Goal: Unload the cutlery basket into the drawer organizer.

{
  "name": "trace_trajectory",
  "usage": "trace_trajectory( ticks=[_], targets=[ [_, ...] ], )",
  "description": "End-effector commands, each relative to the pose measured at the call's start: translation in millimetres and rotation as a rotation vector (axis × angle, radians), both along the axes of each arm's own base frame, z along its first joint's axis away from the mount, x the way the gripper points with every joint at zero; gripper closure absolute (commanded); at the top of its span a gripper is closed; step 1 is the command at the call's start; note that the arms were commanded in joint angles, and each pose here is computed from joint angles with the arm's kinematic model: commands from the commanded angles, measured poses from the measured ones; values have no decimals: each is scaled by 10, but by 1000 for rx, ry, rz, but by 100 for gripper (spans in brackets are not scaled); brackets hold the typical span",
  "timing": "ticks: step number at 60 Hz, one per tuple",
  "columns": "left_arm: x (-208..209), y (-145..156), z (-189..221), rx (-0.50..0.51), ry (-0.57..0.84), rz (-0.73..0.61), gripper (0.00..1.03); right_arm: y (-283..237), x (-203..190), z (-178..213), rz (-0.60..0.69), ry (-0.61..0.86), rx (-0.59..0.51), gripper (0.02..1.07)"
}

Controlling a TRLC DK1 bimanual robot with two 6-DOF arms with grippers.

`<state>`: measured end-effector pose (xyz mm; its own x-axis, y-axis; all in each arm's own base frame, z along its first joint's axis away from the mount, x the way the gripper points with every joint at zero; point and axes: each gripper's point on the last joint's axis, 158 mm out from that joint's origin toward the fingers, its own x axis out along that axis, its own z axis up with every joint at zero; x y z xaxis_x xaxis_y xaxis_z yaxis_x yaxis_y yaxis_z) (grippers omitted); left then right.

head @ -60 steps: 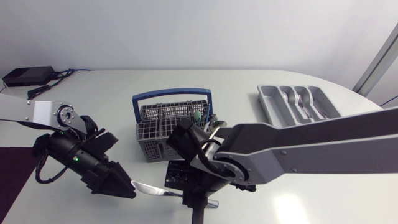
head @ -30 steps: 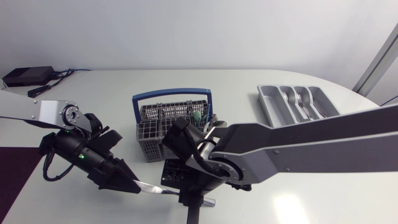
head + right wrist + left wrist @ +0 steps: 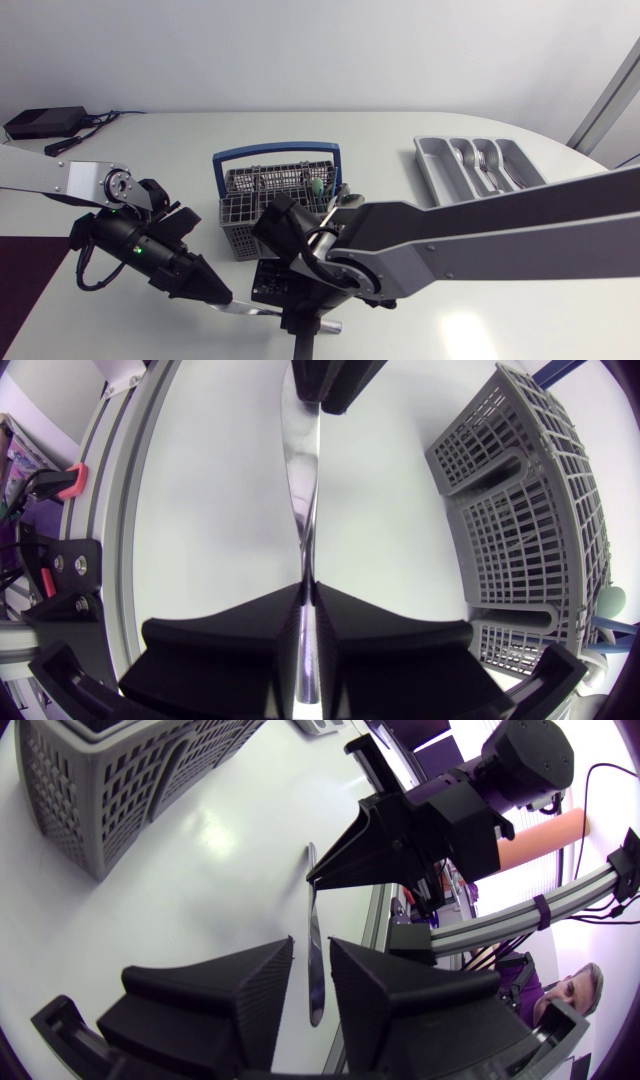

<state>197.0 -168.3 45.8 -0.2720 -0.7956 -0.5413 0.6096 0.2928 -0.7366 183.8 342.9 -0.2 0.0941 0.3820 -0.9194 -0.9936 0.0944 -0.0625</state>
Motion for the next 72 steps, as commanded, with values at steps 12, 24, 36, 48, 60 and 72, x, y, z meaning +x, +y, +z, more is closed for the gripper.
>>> trace_trajectory(
  ticks=[12, 24, 36, 48, 60, 72],
  targets=[
    [28, -39, 12, -10, 27, 11, 94, 89, 48, -15, -20, -12, 8, 101],
    [19, -51, 22, -8, 32, 9, 96, 75, 64, -39, -24, -20, 3, 101],
    [-12, -61, 10, 8, 33, -7, 100, 70, 78, -59, -28, -26, 0, 101],
    [-60, -60, 5, 23, 23, -23, 100, 68, 101, -81, -36, -35, 3, 101],
    [-32, -39, 45, 30, 5, -12, 100, 47, 106, -97, -42, -33, 0, 101],
    [-2, -24, 66, 27, -5, -2, 100, 48, 145, -58, -60, -46, 17, 95]
  ],
)
